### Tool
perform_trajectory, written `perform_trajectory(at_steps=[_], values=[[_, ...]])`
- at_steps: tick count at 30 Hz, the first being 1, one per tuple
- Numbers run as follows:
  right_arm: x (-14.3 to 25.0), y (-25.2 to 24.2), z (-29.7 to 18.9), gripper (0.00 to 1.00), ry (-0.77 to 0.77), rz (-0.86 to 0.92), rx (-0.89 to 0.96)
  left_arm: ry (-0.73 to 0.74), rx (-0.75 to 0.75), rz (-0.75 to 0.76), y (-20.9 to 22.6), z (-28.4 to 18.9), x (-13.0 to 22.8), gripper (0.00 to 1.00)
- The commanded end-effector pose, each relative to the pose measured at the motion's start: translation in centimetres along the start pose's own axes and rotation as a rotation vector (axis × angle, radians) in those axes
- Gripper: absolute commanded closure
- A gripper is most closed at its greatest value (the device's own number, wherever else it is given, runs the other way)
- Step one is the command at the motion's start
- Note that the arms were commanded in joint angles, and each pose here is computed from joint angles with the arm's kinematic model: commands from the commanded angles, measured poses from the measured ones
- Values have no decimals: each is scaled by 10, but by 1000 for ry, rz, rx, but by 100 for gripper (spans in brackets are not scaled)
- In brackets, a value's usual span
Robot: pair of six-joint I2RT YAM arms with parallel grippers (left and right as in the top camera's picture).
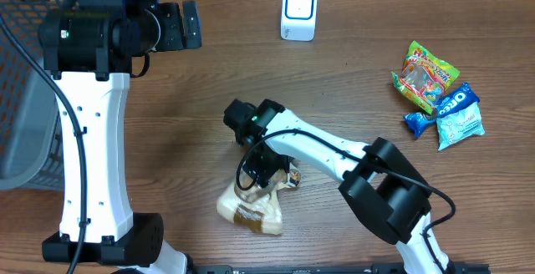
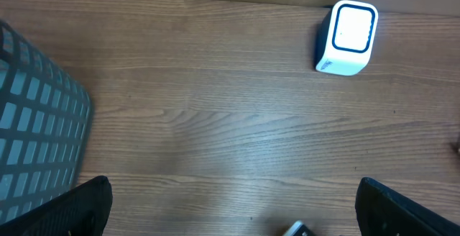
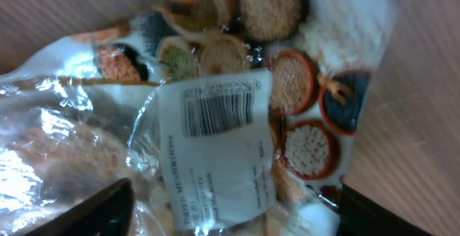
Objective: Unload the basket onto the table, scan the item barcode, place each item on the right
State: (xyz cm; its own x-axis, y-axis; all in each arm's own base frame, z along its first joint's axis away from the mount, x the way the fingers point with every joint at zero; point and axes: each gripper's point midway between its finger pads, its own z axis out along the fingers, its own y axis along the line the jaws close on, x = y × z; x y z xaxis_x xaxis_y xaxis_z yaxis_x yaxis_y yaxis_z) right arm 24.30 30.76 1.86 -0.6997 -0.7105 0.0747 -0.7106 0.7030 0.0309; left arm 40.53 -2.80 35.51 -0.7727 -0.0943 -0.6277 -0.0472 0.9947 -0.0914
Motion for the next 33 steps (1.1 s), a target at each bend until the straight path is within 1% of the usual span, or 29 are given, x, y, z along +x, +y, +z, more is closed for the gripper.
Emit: perform_trajectory(at_steps=[1, 3, 4, 5, 6, 7, 10, 14, 20, 23, 27, 29, 33], values=[[3, 5, -2, 30, 9, -17, -26, 1, 2, 20, -1, 1, 0, 0], [3, 6, -2, 52, 10, 6, -31, 1, 2, 20, -1, 1, 0, 0], [3, 5, -2, 66, 11, 24, -33, 1, 2, 20, -1, 1, 0, 0], [3, 4, -2, 83, 11, 43, -32, 1, 2, 20, -1, 1, 0, 0], [3, 4, -2, 93, 11, 66, -36, 1, 2, 20, -1, 1, 0, 0], [2, 2, -2, 96, 11, 91, -36, 1, 2, 20, -1, 1, 0, 0], [3, -1, -5, 96, 23, 159, -81, 1, 2, 20, -1, 1, 0, 0], [-7, -1, -21, 96, 11, 231, -266, 1, 2, 20, -1, 1, 0, 0], [-17, -38, -37, 96, -27, 381, -461, 1, 2, 20, -1, 1, 0, 0], [-18, -59, -42, 96, -45, 455, -524, 1, 2, 20, -1, 1, 0, 0], [-16, -98, -44, 96, -54, 621, -542, 1, 2, 20, -1, 1, 0, 0], [-13, -113, -45, 89, -68, 654, -528, 1, 2, 20, -1, 1, 0, 0], [-6, -147, -46, 78, -106, 664, -338, 1, 2, 20, -1, 1, 0, 0]])
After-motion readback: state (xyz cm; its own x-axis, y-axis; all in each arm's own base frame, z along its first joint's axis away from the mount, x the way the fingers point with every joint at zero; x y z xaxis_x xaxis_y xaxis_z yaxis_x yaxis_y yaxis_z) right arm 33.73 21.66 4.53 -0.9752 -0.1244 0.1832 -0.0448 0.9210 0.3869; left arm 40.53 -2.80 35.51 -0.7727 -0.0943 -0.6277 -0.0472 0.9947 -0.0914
